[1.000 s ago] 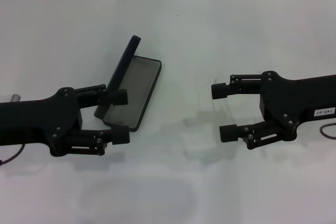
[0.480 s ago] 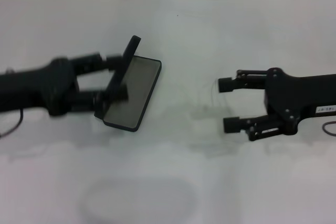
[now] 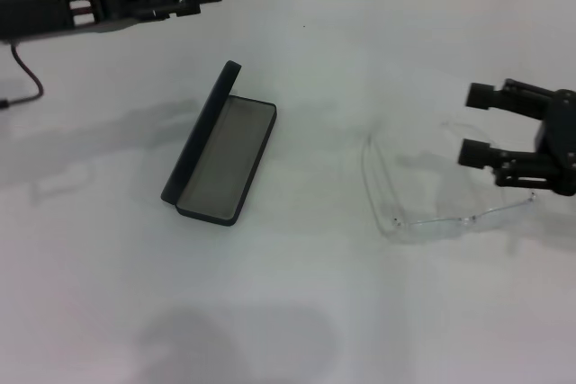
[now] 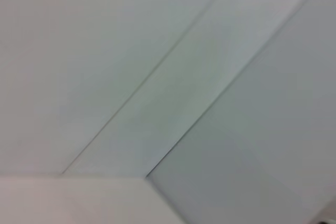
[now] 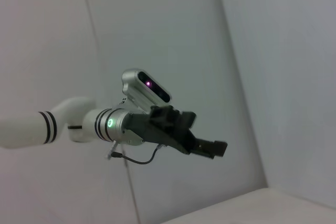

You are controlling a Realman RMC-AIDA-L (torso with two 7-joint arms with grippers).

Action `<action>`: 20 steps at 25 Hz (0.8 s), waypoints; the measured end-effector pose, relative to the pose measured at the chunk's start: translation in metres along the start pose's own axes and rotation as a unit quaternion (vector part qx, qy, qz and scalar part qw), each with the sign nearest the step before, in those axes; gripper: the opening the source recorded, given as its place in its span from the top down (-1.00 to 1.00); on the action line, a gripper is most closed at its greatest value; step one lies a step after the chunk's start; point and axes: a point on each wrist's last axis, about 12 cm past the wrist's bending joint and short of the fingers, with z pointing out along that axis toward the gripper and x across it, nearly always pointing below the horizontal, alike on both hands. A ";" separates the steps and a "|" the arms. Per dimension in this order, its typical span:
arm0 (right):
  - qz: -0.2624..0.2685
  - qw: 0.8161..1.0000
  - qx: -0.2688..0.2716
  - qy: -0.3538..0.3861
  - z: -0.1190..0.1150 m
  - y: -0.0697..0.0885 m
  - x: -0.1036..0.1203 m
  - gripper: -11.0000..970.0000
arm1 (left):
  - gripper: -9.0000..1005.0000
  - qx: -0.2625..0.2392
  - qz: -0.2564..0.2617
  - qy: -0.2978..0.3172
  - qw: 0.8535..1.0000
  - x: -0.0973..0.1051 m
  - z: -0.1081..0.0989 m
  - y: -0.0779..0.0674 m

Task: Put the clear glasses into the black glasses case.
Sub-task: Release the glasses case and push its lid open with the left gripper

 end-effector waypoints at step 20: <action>-0.008 0.999 0.039 -0.011 -0.024 0.003 0.010 -0.77 | -0.64 -0.344 0.129 0.267 0.891 -0.015 0.086 -0.079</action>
